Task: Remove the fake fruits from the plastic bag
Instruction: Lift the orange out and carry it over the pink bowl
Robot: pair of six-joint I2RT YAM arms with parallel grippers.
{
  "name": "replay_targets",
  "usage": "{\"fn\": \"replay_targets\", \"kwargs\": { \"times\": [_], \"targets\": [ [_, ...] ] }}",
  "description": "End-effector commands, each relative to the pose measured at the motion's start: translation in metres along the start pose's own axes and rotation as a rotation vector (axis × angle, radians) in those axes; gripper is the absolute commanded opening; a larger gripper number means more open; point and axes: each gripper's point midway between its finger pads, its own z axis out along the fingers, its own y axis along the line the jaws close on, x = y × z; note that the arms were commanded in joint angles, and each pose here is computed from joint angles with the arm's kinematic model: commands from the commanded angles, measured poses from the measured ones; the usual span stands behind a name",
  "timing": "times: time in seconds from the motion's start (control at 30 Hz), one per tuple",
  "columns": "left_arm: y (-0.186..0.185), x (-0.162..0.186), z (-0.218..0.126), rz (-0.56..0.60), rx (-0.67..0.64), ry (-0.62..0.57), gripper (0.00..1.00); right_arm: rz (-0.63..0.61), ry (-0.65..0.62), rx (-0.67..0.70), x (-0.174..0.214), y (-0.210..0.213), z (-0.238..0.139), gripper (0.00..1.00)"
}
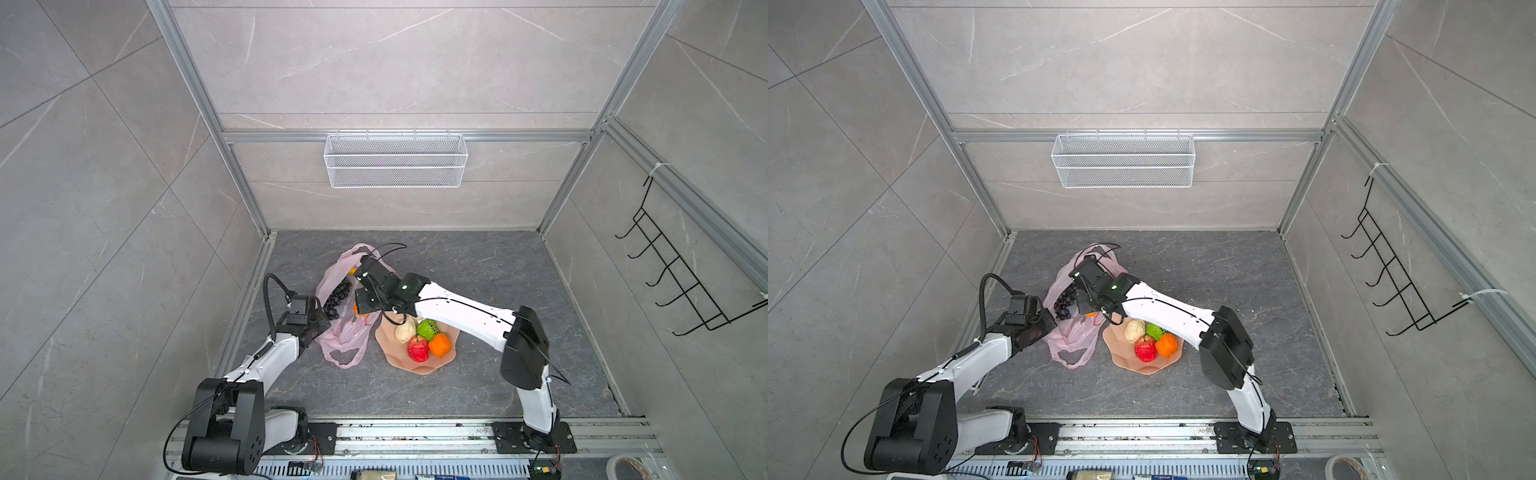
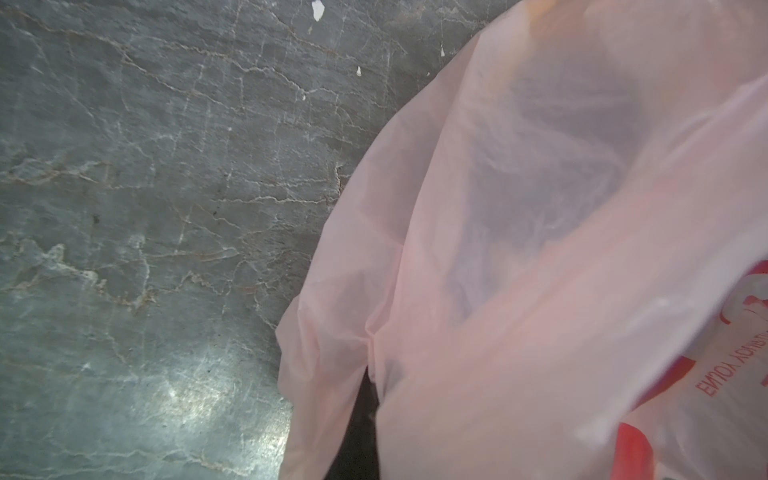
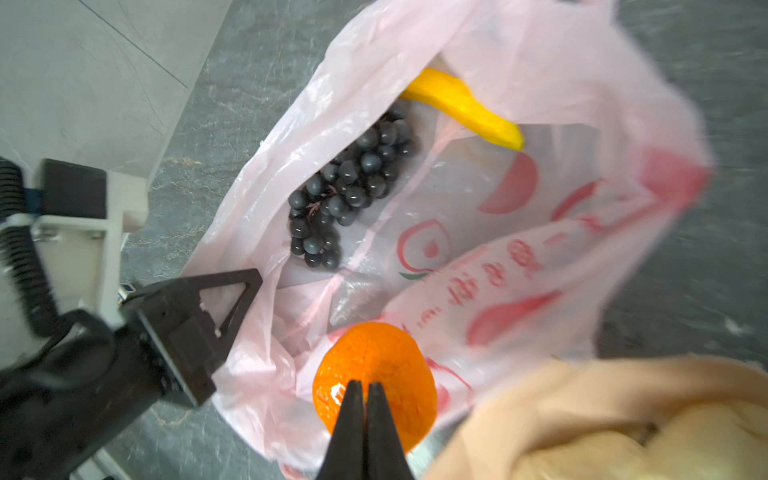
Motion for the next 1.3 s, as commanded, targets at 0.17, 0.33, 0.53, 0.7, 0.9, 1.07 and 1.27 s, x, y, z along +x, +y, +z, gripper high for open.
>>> {"fn": "replay_targets", "kwargs": {
  "times": [0.17,0.33,0.53,0.7,0.9,1.07,1.27],
  "targets": [
    [-0.006,-0.012,-0.004,0.007,0.001,-0.027,0.00,0.088,-0.104,0.090,-0.006,-0.070,-0.055,0.01],
    [-0.005,-0.012,-0.003,0.007,-0.004,-0.029,0.00,0.108,-0.105,0.169,0.009,-0.103,-0.073,0.01],
    [-0.005,-0.012,-0.003,0.008,-0.007,-0.028,0.00,0.123,-0.077,0.196,0.034,-0.119,-0.080,0.00],
    [-0.005,-0.012,-0.003,0.008,-0.006,-0.028,0.00,0.112,-0.029,0.212,0.058,-0.125,-0.075,0.00],
    [-0.004,-0.012,-0.003,0.007,-0.008,-0.031,0.00,0.066,0.021,0.238,0.079,-0.120,-0.065,0.00],
    [-0.003,-0.012,-0.003,0.008,-0.011,-0.032,0.00,0.041,0.045,0.252,0.093,-0.118,-0.057,0.01],
    [-0.003,-0.012,-0.003,0.007,-0.011,-0.032,0.00,0.019,0.053,0.287,0.100,-0.121,-0.051,0.01]
  ]
}}
